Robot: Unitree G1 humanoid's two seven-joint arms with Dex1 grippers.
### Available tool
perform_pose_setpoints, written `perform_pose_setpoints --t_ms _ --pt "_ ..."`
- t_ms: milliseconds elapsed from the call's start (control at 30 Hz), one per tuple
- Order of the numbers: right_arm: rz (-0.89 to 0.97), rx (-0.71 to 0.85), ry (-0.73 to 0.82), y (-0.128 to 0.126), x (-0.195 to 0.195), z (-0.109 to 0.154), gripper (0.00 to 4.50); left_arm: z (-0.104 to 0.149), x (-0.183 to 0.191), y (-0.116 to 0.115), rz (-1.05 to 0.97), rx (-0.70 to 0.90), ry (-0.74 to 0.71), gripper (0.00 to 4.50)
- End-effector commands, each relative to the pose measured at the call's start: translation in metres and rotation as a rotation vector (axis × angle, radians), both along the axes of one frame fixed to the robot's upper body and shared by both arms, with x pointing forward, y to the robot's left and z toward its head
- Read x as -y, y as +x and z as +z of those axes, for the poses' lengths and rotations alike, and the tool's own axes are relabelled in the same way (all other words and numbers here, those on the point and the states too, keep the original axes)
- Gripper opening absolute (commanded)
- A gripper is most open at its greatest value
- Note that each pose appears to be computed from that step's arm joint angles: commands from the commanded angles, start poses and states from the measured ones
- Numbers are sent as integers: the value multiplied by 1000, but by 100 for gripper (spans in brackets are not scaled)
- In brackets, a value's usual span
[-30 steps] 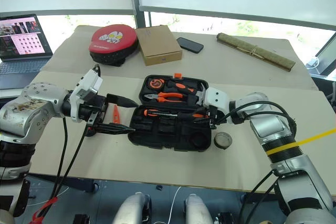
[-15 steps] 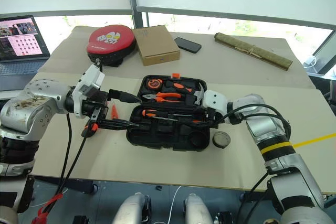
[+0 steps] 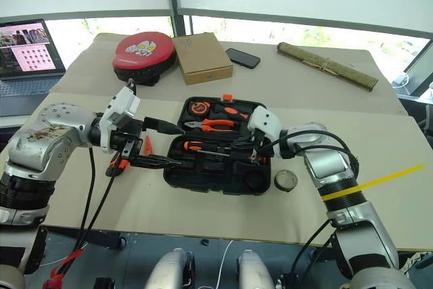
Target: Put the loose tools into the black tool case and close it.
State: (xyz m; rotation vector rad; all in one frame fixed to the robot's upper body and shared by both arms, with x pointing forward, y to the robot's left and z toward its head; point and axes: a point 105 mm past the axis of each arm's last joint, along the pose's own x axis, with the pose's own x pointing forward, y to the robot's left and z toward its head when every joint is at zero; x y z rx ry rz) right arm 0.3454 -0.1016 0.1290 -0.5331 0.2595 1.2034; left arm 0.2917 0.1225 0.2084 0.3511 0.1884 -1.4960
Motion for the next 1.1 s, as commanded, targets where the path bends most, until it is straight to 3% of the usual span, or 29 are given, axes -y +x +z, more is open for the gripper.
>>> perform_pose_setpoints --t_ms 33,200,333,467,567,767,933,967,1033,1100 --pt "66 15 -104 -10 -2 -11 7 10 2 1 -21 53 -1 450" --pt "-22 47 -200 6 1 -28 7 8 4 2 -23 60 1 450" --pt "-3 64 -162 4 -8 -15 7 8 3 3 -17 64 0 450" --pt "-5 106 -38 1 -13 25 7 5 -6 6 39 66 12 450" --pt "-18 131 155 -9 -7 78 7 3 -30 8 193 55 7 450" --pt "55 63 328 -49 7 124 197 -2 -77 8 551 52 -16 450" --pt "116 35 361 -82 18 134 352 -36 -142 -32 939 -21 84 450" --pt "112 30 362 -84 19 133 403 -41 -149 -39 977 -38 105 450" --pt "106 24 365 -87 19 131 446 -45 -155 -48 1027 -67 113 450" --pt "96 23 370 -88 18 128 446 -44 -150 -48 1051 -115 64 450"
